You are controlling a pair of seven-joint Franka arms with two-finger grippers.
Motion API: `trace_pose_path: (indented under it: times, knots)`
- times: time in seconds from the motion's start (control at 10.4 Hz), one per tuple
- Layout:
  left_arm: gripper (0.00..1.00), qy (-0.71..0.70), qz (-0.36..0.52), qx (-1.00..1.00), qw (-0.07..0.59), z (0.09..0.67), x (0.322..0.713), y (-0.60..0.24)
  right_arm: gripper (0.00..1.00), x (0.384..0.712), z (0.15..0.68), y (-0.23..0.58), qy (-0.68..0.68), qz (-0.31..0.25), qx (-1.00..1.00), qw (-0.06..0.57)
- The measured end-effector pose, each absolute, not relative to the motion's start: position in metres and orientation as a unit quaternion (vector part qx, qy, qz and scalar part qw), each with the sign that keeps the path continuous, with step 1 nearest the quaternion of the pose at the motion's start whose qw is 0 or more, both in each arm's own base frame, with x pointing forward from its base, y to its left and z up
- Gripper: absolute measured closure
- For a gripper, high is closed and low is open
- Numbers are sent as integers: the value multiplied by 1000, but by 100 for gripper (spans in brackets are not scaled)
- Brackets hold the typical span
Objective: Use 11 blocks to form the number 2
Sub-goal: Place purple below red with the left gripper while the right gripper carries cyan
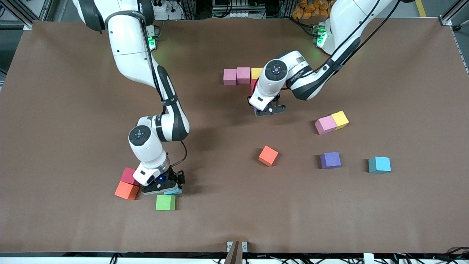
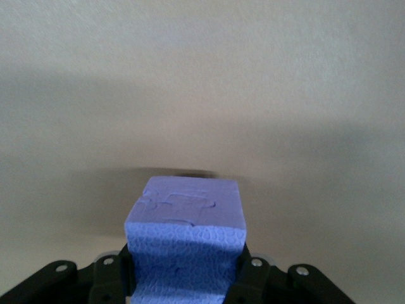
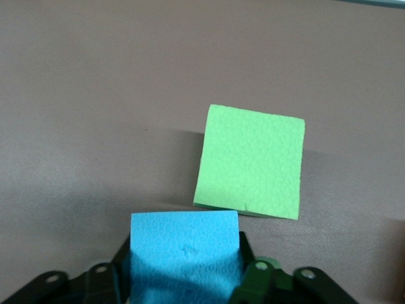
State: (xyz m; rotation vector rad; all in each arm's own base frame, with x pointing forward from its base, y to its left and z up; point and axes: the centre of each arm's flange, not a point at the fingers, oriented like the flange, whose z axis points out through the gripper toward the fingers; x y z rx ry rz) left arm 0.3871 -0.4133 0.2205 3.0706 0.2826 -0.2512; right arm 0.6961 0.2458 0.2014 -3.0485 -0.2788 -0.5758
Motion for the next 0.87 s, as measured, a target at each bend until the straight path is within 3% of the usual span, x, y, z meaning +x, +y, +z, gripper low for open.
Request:
trace_pose_path:
  times: [0.48,0.87]
  knots:
    - [44,86,-89,992,19,213,379,-415,43,693,212,265,-87,-133,-987,40]
    - [44,86,-100,991,16,204,375,-414,43,663,225,319,-92,-93,-990,57]
